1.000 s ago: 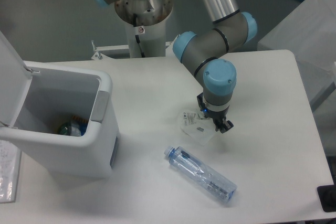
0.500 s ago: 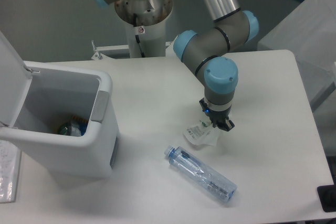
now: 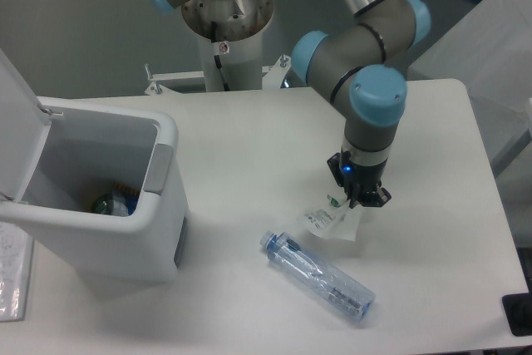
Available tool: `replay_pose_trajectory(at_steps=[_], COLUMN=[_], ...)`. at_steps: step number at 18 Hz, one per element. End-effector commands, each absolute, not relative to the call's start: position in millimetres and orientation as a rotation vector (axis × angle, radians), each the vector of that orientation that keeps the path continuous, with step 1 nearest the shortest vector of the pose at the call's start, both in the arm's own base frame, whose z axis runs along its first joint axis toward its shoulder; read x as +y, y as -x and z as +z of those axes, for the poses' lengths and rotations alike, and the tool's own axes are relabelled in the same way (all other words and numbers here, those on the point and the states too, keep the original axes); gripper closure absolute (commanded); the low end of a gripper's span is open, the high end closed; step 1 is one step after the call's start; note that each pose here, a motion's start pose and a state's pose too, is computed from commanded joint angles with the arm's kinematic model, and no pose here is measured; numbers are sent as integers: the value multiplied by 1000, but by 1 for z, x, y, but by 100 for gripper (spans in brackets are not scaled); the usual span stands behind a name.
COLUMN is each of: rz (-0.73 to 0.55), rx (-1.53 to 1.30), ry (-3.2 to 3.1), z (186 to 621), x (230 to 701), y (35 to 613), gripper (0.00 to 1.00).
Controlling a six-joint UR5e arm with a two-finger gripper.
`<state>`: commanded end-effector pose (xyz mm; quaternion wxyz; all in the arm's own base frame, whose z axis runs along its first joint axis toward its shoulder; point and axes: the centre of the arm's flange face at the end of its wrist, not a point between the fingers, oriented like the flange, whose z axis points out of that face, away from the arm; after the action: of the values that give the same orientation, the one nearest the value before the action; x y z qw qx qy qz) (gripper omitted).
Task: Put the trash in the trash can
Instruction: 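Carry the held wrapper over the white trash bin opening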
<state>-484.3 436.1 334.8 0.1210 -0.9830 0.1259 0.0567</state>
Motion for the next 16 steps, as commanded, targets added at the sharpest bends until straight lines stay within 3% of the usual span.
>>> replay_pose_trajectory(at_steps=[5,8,16], rz=[56,68,28], rx=[144,71,81], ry=[2643,2554,2402], z=[396,444,541], x=[462,469,504], y=[483,470,362], gripper=[100,100,100])
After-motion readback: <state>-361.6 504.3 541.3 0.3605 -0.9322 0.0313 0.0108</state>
